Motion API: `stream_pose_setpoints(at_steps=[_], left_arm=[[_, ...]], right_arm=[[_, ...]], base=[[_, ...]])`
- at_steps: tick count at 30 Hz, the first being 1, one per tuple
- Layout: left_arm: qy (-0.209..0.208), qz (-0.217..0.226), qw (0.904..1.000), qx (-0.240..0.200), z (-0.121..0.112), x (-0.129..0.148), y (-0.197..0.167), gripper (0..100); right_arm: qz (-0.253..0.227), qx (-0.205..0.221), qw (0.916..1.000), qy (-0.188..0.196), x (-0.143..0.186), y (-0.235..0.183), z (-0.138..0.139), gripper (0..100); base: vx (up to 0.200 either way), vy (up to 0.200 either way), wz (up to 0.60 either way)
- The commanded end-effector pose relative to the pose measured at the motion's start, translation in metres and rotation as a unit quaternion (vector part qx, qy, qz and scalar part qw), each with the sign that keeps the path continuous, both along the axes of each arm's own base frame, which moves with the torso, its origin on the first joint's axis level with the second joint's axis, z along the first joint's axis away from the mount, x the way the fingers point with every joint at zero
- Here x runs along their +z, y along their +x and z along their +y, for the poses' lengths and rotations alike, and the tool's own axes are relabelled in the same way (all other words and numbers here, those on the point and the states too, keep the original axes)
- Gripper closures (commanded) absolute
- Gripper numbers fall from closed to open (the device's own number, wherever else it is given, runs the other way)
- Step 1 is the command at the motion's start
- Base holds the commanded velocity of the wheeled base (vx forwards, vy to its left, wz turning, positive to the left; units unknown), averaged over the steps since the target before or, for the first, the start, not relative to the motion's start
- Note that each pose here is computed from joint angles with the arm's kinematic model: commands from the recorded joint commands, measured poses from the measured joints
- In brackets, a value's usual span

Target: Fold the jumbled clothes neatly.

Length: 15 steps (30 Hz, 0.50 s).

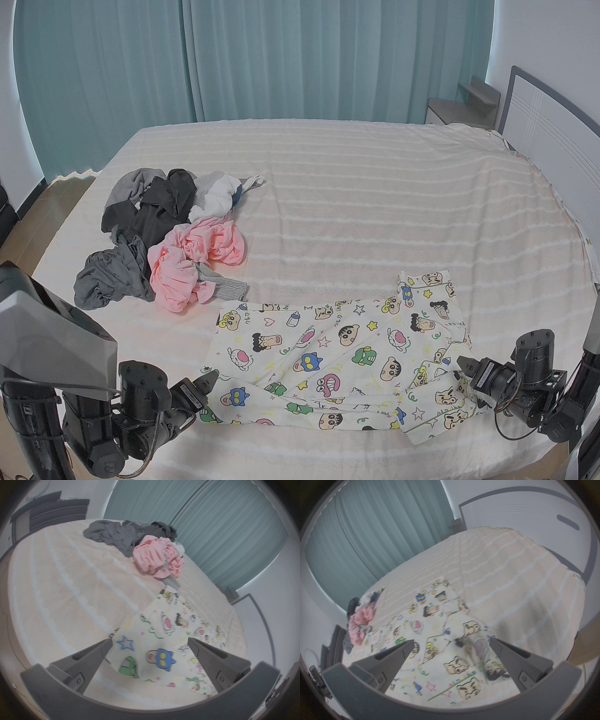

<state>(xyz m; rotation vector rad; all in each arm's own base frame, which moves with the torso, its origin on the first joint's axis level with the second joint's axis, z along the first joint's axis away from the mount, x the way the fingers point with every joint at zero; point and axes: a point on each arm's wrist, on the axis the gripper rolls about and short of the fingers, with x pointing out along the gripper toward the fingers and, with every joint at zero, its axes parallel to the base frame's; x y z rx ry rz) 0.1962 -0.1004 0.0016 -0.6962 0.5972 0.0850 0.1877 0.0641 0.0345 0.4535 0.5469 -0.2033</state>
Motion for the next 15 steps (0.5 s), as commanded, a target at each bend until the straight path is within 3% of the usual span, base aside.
stream_pose_setpoints(at_steps=[1,4,6,15], left_arm=[[-0.048,-0.039,0.9972,-0.042,-0.001,0.025,-0.005,0],[-0.049,-0.035,0.9969,-0.050,-0.001,0.025,-0.005,0],[-0.052,-0.011,0.9945,-0.091,-0.003,0.016,-0.005,0],[-0.044,0.013,0.9944,-0.095,-0.009,-0.002,0.005,0]], right_arm=[[0.013,0.056,0.9981,0.020,0.000,-0.008,0.008,0],[0.026,0.062,0.9976,0.020,-0.005,-0.007,0.009,0],[0.070,0.063,0.9954,0.017,-0.022,-0.004,0.007,0],[0.133,0.054,0.9897,0.004,-0.048,-0.001,0.000,0]], base=[[0.000,0.000,0.00],[0.000,0.000,0.00],[0.000,0.000,0.00],[0.000,0.000,0.00]])
